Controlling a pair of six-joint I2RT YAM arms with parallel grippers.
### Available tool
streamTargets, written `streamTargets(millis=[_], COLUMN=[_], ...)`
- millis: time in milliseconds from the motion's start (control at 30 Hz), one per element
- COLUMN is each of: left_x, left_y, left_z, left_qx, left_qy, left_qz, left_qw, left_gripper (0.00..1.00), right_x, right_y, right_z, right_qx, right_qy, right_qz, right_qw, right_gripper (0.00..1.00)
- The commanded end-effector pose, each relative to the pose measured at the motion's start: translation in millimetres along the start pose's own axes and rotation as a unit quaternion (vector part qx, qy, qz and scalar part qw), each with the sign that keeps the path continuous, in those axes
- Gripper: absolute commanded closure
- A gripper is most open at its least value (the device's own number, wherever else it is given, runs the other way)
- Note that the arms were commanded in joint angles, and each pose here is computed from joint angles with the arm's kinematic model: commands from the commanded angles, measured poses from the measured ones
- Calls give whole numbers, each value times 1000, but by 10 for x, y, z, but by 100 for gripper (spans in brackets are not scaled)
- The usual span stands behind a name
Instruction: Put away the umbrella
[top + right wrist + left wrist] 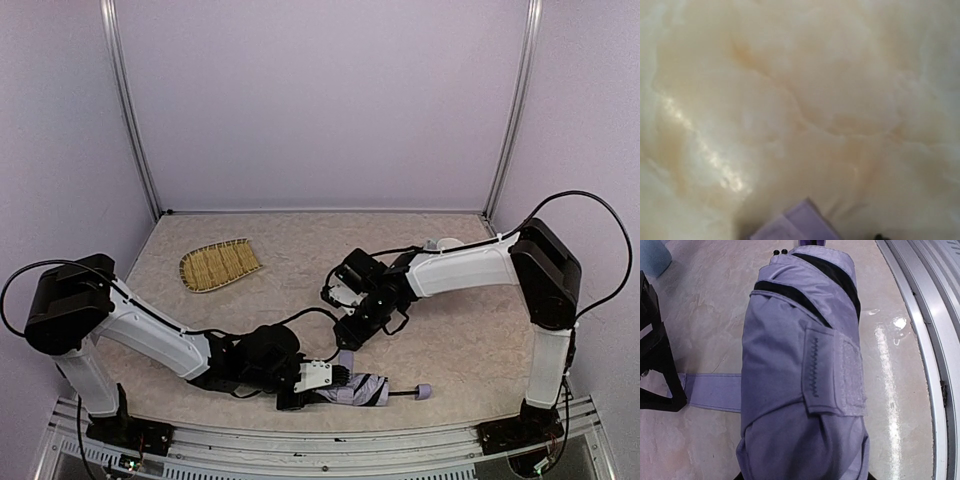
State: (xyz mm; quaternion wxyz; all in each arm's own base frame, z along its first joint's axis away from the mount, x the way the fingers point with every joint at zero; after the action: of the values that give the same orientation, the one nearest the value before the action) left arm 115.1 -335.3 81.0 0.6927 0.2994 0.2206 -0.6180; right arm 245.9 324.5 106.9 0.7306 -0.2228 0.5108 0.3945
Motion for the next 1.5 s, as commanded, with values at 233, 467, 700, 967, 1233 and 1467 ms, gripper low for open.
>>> streamTargets(millis=[233,467,700,967,1233,1467], left_x=[80,77,83,94,109,113], left_y=[-201,-198,-201,-193,-183,-180], left_z=[-538,-531,-535,-540,-541,-555], left_qx=[-22,-22,-23,-25,-29,-31], left_qy=[122,121,122,124,127,127], left_qz=[-67,-68,-69,-72,-74,-79], left_qw=[990,990,990,989,989,988], left_gripper=[78,79,80,80,80,80], right_x=[168,-11,-349,-672,-421,-178], right_y=[223,211,75,16,-42,104], right_z=[-428,-237,-19,-10,-198,-302], right_qx=[-8,-3,2,11,50,62], right_qy=[81,15,-78,-141,-35,3], right_qz=[12,47,89,147,-27,-54], right_qw=[997,999,993,979,998,997], right_gripper=[74,100,100,100,41,26])
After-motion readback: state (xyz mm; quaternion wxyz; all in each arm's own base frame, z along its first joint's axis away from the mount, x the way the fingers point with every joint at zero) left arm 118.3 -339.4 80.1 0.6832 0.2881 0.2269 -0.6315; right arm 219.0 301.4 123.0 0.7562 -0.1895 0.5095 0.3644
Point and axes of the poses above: each gripper's point midway between its finger pads, its own x axis out along the fingers, its own y axis along the line the jaws close on, z = x × y, the point moved 9 cm from there along -x, back along the fingers, and after that the axes turned 7 degrees about -x, right-handed, at the moved point
